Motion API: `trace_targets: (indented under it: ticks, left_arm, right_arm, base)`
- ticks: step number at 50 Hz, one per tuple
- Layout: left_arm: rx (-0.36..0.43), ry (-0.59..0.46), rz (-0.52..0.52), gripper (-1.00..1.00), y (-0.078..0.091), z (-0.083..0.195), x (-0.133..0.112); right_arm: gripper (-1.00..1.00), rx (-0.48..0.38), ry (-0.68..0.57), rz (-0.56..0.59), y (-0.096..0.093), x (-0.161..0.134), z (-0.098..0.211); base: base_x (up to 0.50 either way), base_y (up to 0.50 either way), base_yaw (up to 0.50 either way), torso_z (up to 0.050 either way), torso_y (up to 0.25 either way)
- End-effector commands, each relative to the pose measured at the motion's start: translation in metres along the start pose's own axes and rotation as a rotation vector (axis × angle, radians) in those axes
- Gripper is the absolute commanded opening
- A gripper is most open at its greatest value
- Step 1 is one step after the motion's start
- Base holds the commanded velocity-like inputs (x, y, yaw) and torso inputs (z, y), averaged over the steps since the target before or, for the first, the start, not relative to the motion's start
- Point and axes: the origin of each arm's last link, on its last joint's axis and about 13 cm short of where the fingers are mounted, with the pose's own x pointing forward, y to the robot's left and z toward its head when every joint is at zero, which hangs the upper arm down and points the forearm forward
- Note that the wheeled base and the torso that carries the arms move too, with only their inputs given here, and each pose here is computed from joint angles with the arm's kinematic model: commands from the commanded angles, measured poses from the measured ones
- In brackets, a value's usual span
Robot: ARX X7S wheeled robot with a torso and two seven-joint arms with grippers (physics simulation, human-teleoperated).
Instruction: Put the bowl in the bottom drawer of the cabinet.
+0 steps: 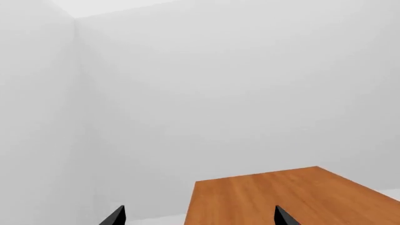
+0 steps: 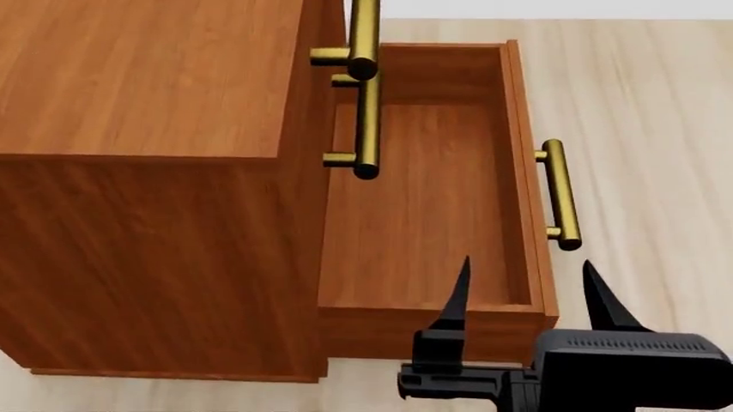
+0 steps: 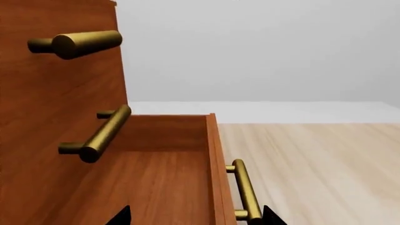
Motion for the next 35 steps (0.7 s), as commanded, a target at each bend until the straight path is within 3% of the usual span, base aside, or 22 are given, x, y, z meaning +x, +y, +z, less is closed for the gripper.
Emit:
trace_targets:
  ticks: [1,15,19,25,29,35]
  left_arm:
    - [-0.004,0.0,0.001,1.0,0.0,-0.001,0.0]
    - [-0.006,-0.006,0.001,1.0,0.001,0.0,0.0]
    - [-0.01,-0.008,0.002,1.0,0.001,0.0,0.0]
    - [-0.009,-0.009,0.004,1.0,0.002,0.0,0.0]
    - [-0.009,-0.011,0.003,1.0,0.002,0.001,-0.001]
    - [-0.009,-0.014,0.003,1.0,0.001,0.001,0.0]
  right_arm:
    - [1.0,-0.005,-0.006,0.0,0.0,0.0,0.003]
    - [1.0,-0.049,-0.044,-0.043,-0.006,-0.005,0.031]
    - [1.0,-0.045,-0.055,-0.084,-0.01,-0.007,0.044]
    - [1.0,-0.104,-0.041,-0.148,-0.015,-0.01,0.058]
    - [1.0,-0.081,-0.025,-0.165,-0.019,-0.011,0.064]
    - [1.0,-0.138,0.008,-0.269,-0.027,-0.013,0.075]
  base:
    - [0.0,0.0,0.0,0.0,0.0]
    - [0.0,0.0,0.0,0.0,0.0]
    - [0.0,0.0,0.0,0.0,0.0]
    - [0.0,0.0,0.0,0.0,0.0]
    - [0.0,0.0,0.0,0.0,0.0]
    - [0.0,0.0,0.0,0.0,0.0]
